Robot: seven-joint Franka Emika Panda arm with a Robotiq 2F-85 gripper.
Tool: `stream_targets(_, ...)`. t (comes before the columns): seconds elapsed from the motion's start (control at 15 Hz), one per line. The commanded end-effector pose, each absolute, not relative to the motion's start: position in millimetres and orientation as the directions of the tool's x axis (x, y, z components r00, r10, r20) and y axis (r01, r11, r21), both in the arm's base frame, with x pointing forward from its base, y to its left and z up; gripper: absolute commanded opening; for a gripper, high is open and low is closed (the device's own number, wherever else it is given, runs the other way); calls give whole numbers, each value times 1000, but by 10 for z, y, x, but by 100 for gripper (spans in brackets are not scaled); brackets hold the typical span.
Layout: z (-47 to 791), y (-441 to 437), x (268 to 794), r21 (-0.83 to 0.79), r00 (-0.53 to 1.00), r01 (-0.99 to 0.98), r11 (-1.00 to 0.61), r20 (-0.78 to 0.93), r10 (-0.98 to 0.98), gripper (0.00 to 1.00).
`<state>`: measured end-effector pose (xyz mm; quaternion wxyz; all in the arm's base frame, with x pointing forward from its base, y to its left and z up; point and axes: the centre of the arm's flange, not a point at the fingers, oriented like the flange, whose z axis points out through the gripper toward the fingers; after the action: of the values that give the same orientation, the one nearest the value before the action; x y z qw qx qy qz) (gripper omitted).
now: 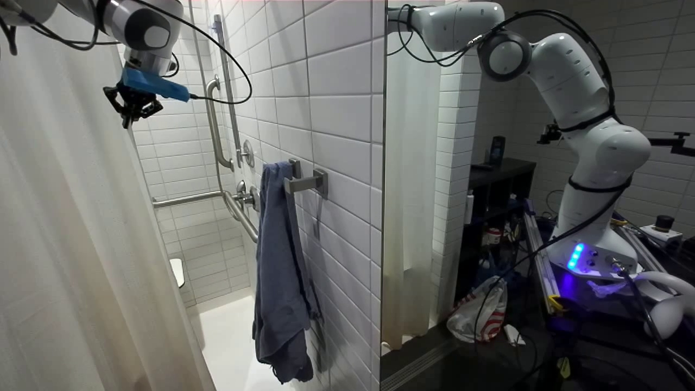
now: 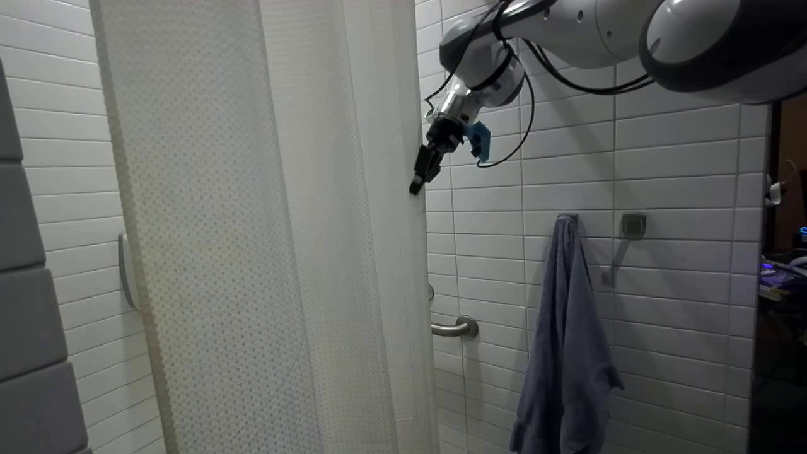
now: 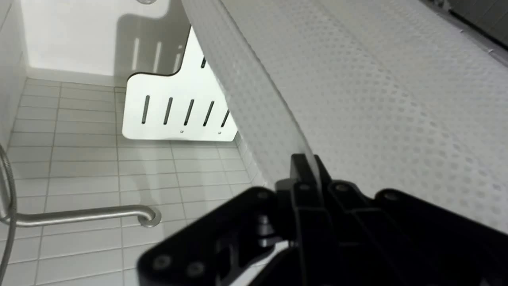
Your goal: Move the shower curtain to the left
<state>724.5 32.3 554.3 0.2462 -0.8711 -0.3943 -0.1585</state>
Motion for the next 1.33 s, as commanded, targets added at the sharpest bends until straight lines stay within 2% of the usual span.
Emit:
stream_targets(0.0, 5666, 487, 7011, -324, 597, 802, -502, 401, 695, 0)
stream_targets(1.27, 5488, 1751, 6738, -447, 239, 883, -143, 165, 957, 0)
